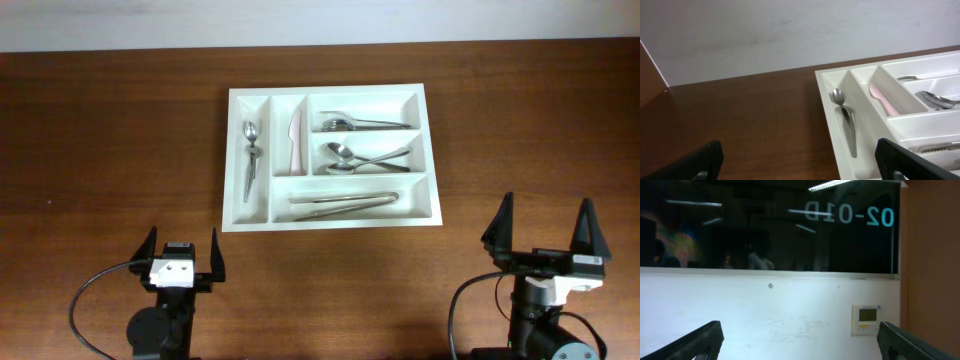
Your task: Pack container
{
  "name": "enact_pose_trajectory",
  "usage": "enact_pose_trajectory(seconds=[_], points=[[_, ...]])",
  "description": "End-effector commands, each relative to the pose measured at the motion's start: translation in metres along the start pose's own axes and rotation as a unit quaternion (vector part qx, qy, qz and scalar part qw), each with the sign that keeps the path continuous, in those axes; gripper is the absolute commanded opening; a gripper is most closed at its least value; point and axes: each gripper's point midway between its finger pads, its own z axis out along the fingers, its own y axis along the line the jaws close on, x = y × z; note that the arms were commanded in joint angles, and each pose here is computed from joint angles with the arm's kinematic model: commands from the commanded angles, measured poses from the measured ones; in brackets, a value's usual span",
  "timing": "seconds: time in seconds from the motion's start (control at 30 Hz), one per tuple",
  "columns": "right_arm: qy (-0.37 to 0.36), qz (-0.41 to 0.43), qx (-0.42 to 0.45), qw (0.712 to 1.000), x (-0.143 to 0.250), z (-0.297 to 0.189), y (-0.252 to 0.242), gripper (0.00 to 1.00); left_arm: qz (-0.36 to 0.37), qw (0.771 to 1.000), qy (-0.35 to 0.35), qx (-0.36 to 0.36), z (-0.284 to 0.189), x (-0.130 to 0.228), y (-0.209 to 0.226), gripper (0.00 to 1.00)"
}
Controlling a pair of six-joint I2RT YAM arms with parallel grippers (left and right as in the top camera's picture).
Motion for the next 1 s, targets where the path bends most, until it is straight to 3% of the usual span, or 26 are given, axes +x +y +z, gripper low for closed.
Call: enact_pose_trajectory(seconds=[0.0, 0.53, 0.97], points=[[-0.005, 0.001, -0.027, 1.0, 0.008, -0.007, 0.01, 0.99, 0.008, 1.0, 0.0, -0.003, 0.0, 0.002, 0.0, 0.99], [0.052, -0.002, -0.065, 0.997, 0.079, -0.021, 0.027, 0.99, 0.008, 1.0, 0.0, -0.003, 0.0, 0.002, 0.0, 0.99], [0.204, -0.002, -0.105, 0.973, 0.152, -0.043, 0.044, 0.99, 0.008, 1.0, 0.0, -0.003, 0.0, 0.002, 0.0, 0.99]])
